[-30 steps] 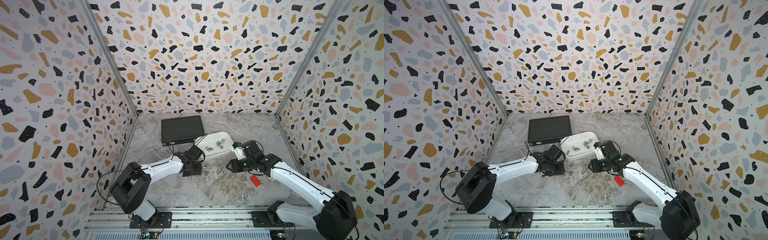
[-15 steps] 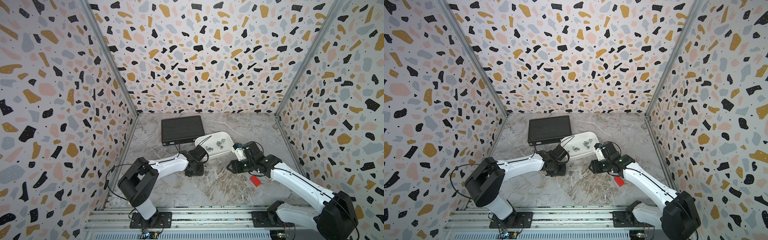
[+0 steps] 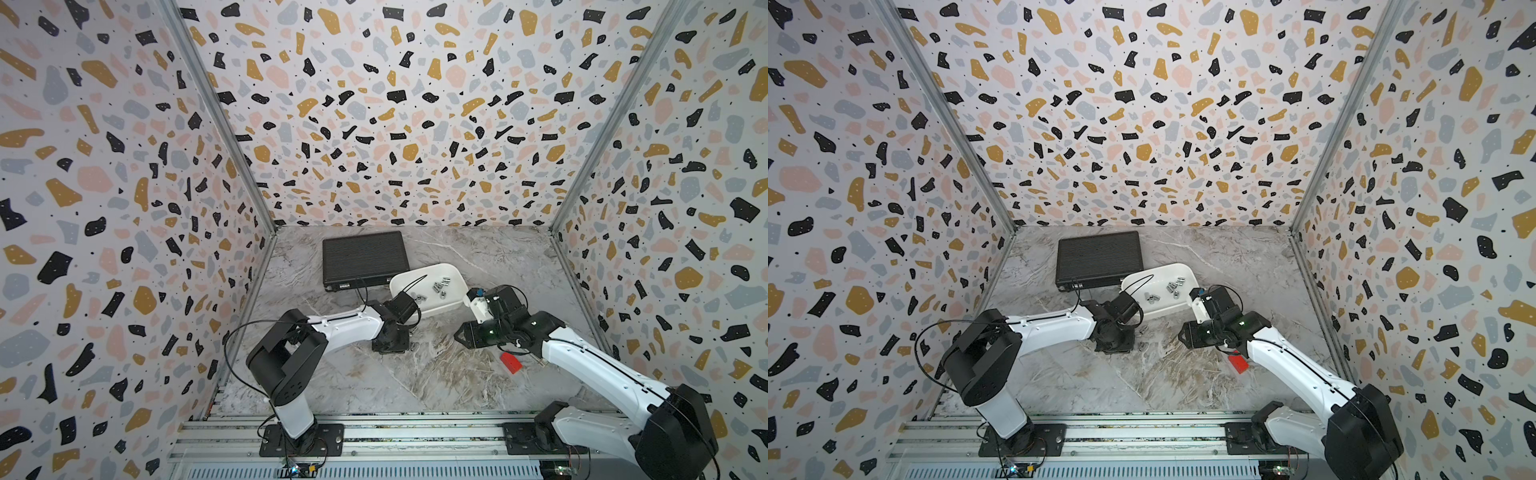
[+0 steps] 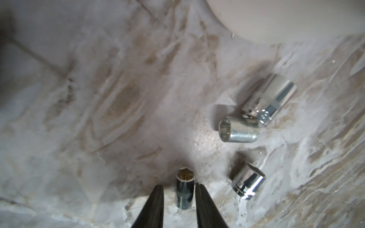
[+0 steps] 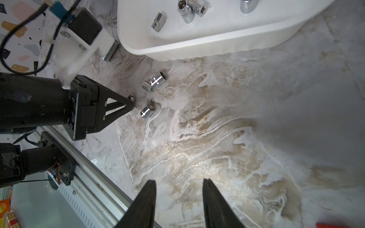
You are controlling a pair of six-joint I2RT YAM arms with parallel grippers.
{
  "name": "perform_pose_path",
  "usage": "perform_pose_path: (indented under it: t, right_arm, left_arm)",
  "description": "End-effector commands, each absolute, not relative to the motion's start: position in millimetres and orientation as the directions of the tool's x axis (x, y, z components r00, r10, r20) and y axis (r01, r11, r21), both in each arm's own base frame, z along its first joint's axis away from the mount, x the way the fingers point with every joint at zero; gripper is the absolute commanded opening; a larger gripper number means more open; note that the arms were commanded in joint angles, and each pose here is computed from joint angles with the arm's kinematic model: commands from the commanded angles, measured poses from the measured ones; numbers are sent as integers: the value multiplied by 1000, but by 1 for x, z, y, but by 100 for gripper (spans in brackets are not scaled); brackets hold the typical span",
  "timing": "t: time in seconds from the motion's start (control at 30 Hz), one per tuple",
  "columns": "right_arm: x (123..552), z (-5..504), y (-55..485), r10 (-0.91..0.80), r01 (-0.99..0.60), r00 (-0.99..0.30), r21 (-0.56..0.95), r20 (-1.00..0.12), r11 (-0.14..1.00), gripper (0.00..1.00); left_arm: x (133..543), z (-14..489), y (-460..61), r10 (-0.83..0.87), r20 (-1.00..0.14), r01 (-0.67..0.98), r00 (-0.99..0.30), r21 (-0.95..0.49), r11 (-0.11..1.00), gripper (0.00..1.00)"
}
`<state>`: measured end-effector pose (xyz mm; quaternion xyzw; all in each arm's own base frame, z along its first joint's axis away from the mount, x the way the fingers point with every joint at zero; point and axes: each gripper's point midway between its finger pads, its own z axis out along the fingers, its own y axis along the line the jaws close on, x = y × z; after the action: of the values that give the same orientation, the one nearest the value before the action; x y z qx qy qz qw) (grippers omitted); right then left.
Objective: Put the socket on the desktop into the storage box
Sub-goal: Pick up the socket head at the center of the board.
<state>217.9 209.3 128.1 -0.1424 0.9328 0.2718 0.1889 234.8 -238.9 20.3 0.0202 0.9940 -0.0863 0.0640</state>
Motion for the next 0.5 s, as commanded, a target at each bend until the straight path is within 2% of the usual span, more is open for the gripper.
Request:
perform_pose_path:
  t: [0.0,0.07,0.2,0.37,0.47]
  right_arm:
    - [219,134,209,-153,-374,-879,453,-452,809,44]
    - [219,133,209,-152,-373,-879,453,-451,810,44]
    - [219,134,209,-151,-372,-878,452,-453,811,44]
    - [219,134,209,-148,-370,-879,453,-453,811,44]
    - [220,134,210,-148,-370,-880,457,-451,809,44]
  left_arm:
    - [236,21,-237,55,-139,74,-989,-136,988,30]
    - [235,20,-236,61,-135,79,-989,-132,988,29]
    - [234,16,-237,72,-126,88,-989,-130,988,17]
    - [235,18,-238,80,-135,99,-988,-137,986,7]
    - [236,23,-237,84,-149,105,-985,-138,985,5]
